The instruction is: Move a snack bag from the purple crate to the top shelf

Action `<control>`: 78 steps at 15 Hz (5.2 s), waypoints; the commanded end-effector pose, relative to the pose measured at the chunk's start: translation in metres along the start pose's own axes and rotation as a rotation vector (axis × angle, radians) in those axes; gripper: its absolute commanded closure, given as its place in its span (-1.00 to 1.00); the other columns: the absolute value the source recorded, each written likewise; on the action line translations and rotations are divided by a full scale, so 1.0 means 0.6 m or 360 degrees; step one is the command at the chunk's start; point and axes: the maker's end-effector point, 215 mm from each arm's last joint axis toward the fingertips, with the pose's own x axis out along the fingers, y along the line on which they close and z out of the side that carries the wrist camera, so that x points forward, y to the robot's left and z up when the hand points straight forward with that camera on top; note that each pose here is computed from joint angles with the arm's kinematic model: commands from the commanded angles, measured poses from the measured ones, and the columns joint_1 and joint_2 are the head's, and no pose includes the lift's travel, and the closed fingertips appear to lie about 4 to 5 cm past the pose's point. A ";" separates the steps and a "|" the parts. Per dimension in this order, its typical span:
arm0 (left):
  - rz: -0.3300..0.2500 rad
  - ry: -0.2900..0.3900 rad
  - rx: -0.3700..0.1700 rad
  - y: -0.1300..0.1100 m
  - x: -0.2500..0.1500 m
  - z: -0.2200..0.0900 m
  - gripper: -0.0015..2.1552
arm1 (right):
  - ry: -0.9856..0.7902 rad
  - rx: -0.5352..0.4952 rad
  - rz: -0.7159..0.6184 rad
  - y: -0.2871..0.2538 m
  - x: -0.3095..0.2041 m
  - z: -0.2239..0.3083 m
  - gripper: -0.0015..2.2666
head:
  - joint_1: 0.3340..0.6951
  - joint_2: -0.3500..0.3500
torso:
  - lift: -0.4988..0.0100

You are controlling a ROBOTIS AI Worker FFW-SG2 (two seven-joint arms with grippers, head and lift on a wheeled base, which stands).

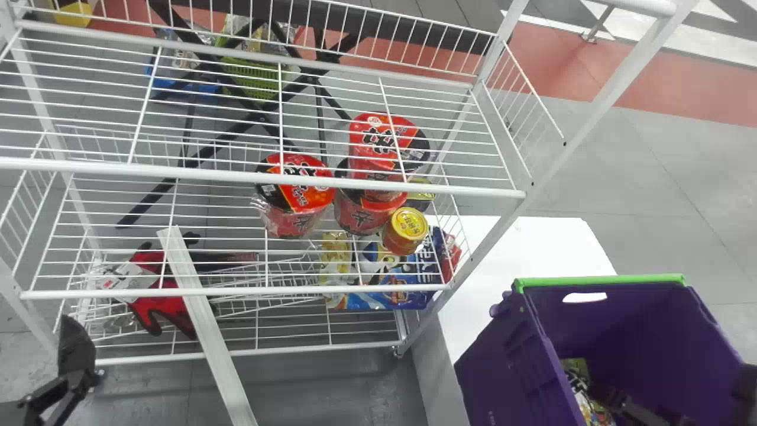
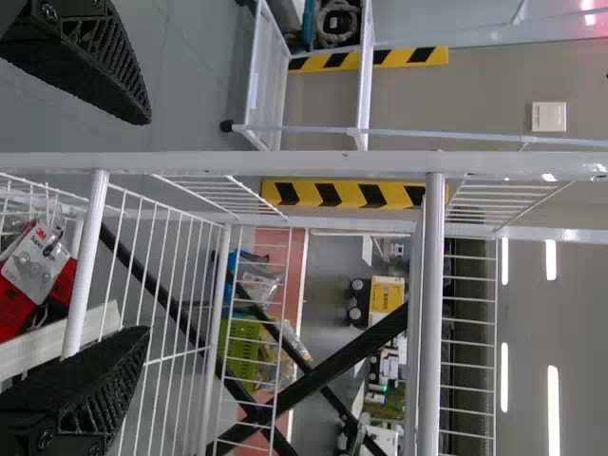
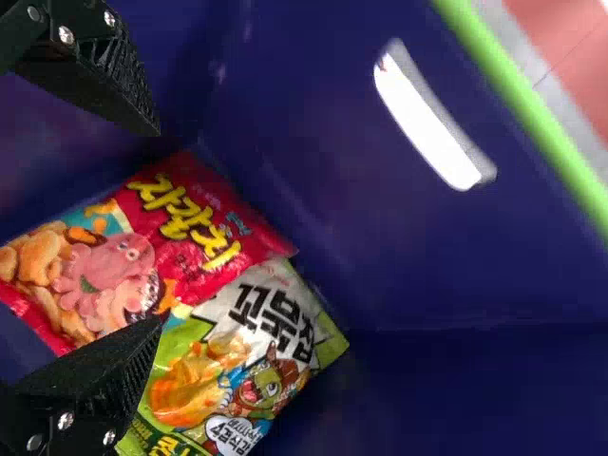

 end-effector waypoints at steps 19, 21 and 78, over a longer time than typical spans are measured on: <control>-0.0120 -0.0029 0.0019 -0.068 -0.006 0.007 -1.00 | 0.0361 -0.0190 -0.0052 -0.018 0.249 -0.144 -0.75 | 1.00 -1.00 | -0.82; -0.0118 -0.0030 0.0023 -0.067 -0.004 0.007 -1.00 | 0.0360 -0.0187 -0.0034 -0.014 0.250 -0.146 -0.04 | 1.00 -1.00 | -0.82; -0.0168 -0.0029 0.0034 -0.088 -0.013 0.009 -1.00 | 0.0075 0.0480 0.0373 -0.005 -0.051 -0.020 0.96 | 1.00 -1.00 | -0.18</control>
